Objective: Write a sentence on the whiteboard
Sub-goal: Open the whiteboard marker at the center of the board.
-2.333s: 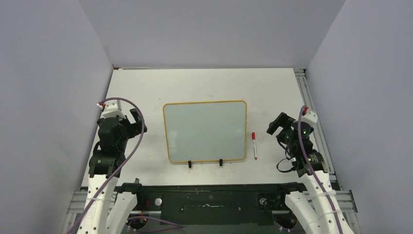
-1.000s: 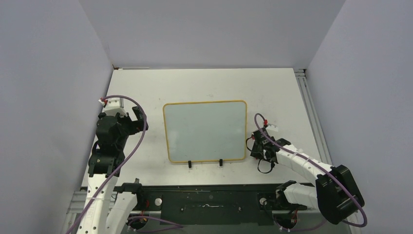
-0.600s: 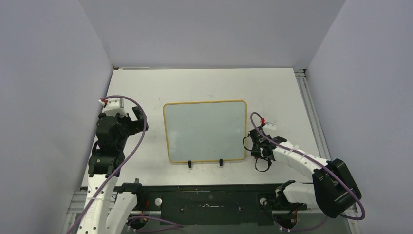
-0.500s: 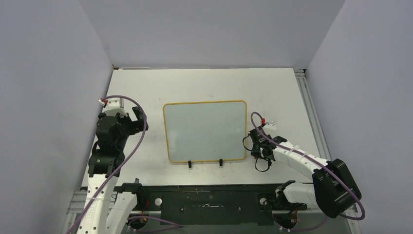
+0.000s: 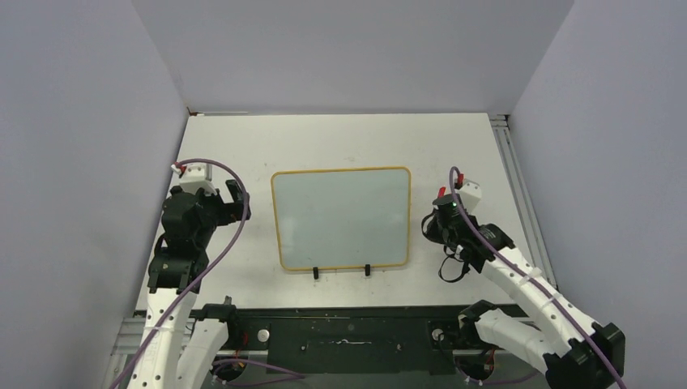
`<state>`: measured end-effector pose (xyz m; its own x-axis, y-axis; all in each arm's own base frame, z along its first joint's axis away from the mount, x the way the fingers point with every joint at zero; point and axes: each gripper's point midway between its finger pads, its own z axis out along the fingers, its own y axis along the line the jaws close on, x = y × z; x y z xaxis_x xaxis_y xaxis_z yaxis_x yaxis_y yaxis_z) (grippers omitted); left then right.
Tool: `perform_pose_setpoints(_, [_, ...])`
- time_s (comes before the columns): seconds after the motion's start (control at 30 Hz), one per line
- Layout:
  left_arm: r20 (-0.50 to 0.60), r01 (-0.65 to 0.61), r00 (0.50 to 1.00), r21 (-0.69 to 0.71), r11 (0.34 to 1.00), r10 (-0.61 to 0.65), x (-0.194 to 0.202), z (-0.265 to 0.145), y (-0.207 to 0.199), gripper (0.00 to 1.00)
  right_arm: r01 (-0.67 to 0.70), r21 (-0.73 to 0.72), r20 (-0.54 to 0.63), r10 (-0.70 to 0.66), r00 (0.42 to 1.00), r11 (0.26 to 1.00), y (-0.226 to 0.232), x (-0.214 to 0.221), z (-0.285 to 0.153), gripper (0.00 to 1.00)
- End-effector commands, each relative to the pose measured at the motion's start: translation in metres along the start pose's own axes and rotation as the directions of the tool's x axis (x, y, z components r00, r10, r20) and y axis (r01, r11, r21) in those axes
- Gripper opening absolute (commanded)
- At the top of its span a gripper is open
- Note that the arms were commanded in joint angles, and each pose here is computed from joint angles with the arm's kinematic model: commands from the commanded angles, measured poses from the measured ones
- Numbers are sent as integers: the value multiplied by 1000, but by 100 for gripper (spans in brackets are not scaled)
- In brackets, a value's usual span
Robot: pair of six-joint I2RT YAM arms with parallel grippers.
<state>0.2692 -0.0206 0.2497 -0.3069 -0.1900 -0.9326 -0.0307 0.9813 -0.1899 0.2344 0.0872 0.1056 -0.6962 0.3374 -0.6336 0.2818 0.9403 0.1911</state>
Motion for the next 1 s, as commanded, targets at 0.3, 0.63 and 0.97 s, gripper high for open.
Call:
perform_pose_setpoints(0.3, [142,-167,981,265,950,133,-25,-13,-59,96,117,-557,100,-73,992,822,87,-57,-131,5])
perform_pose_setpoints(0.63, [201,-354,935,555,753,291,-37,-60,-143,98,186,-781,8,-288,957,596,124,-22,-174,5])
perform_pose_setpoints(0.97, [230,-522,808,706,479,543,36,-91,-203,99,144,-878,-125,-510,851,456,152,48,-193,5])
